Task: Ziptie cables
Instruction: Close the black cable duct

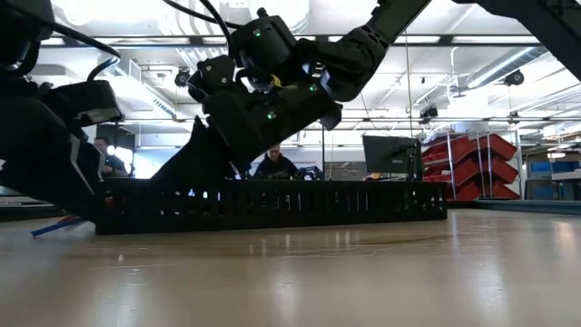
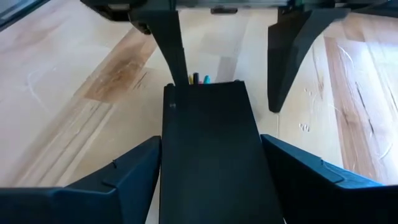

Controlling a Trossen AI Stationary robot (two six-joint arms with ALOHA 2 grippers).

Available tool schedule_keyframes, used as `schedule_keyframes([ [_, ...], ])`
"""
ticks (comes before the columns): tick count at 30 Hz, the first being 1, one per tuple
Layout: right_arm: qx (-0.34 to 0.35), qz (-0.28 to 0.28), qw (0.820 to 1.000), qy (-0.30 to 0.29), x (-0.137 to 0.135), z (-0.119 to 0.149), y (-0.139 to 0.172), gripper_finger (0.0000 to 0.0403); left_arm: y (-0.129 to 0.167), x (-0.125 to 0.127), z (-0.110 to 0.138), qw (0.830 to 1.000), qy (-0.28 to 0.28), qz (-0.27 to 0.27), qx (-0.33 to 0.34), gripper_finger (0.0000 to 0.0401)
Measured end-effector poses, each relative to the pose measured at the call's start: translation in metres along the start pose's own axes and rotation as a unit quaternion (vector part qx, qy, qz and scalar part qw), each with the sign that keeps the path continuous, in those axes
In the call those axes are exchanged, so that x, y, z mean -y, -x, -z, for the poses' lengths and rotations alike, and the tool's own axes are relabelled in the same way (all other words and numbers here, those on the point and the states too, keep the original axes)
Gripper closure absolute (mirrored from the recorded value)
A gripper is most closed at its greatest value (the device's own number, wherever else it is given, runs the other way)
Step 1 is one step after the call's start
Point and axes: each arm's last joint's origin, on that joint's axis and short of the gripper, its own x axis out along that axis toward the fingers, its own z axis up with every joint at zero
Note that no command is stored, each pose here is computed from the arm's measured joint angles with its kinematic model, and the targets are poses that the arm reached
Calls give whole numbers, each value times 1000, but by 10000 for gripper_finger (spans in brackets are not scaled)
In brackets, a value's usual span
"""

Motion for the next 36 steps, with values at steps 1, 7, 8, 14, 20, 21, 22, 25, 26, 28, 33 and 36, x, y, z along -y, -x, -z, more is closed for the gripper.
schedule_keyframes([
  [1,2,0,1000,1,0,0,0,148,-1,0,0,1000,-1,-1,1,88],
  [7,4,1,1000,1,1,-1,0,161,-3,1,2,1000,-4,2,-12,88],
  [8,4,1,1000,1,1,-1,0,164,-4,1,3,1000,-5,1,-14,88],
  [14,3,2,1000,1,1,-1,0,174,-5,2,3,1000,-3,4,-18,88],
  [20,3,1,1000,0,1,1,-1,173,-1,6,5,991,20,80,-101,88],
  [21,3,1,1000,0,1,2,-2,174,0,6,6,989,27,87,-114,88],
  [22,3,1,1000,0,1,2,-2,175,1,6,6,989,32,89,-117,88],
  [25,3,2,1000,-1,3,3,-2,177,1,7,6,989,37,92,-113,87],
  [26,3,2,1000,-2,3,3,-2,177,1,7,5,989,39,92,-110,85],
  [28,2,6,1000,-4,3,3,-2,174,1,7,4,991,41,86,-97,77],
  [33,1,8,1000,-4,3,4,-2,174,-1,7,0,998,15,55,-33,37],
  [36,0,9,1000,-5,3,4,-2,178,-2,5,0,1000,-3,27,-7,14],
])
